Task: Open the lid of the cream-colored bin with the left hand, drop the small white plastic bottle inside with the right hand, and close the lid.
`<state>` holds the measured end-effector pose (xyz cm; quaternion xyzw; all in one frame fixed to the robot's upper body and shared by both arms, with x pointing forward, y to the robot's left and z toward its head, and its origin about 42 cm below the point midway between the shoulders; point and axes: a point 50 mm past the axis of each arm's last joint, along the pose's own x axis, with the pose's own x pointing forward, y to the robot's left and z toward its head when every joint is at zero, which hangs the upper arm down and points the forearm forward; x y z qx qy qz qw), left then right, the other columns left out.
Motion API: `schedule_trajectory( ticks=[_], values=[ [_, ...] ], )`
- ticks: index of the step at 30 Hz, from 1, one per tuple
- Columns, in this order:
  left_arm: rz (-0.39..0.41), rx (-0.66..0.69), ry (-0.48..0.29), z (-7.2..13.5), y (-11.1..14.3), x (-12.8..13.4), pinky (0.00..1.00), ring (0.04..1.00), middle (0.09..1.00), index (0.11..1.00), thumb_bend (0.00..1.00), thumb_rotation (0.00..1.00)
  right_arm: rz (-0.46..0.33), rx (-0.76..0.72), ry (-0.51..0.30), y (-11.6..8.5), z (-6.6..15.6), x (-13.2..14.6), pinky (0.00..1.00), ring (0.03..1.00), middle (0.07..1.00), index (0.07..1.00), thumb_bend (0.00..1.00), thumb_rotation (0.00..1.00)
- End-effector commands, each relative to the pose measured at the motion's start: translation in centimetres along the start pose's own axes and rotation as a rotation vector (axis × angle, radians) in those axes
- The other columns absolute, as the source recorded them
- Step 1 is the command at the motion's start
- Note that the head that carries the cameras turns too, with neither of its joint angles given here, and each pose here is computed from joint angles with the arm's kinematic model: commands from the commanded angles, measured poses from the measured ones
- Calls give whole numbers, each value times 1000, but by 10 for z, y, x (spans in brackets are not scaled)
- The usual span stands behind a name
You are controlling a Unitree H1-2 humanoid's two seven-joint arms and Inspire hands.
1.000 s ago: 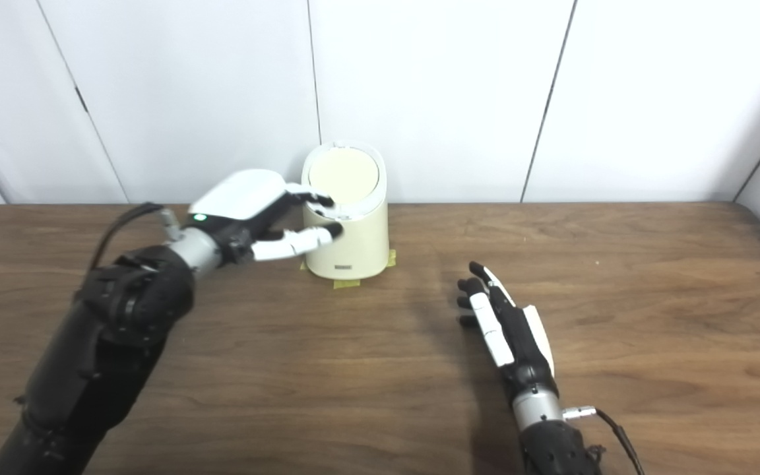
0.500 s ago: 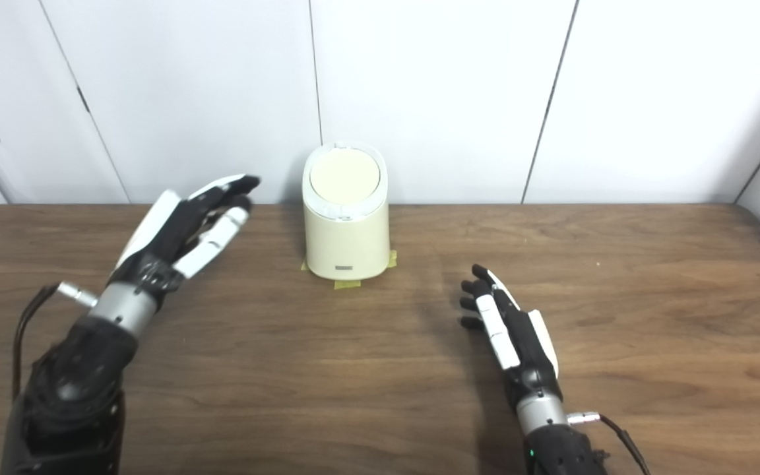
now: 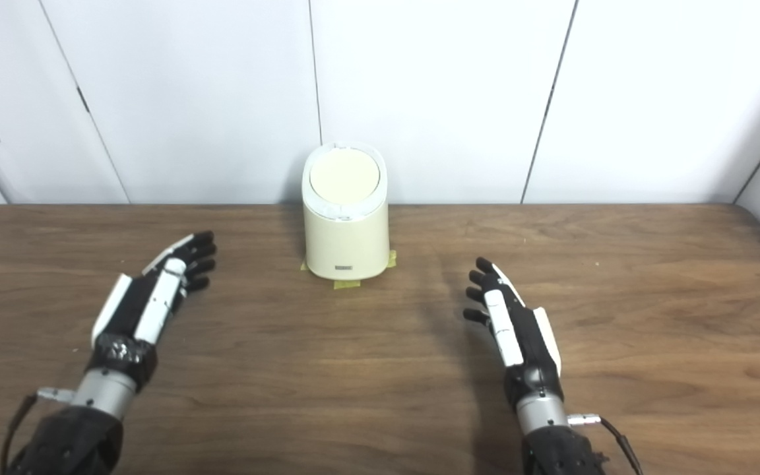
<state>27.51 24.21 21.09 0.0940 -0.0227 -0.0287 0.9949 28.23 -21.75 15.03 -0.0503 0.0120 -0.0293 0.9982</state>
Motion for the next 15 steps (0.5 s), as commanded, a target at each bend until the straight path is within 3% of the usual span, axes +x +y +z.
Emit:
schedule_trajectory(
  ticks=[1, 8, 15],
  values=[
    [14, -5, -54, 10, 1, 2, 906, 914, 927, 934, 424, 975, -2, 30, -114, 1, 23, 4, 797, 911, 945, 939, 512, 976],
    [32, -53, -40, 0, -1, -5, 922, 916, 924, 934, 382, 1000, -13, 91, -122, -4, 26, -1, 859, 947, 977, 963, 523, 930],
    [25, -62, -40, -6, -2, -8, 926, 921, 924, 936, 384, 1000, -14, 90, -113, -10, 26, -4, 841, 941, 972, 962, 564, 911]
  ],
)
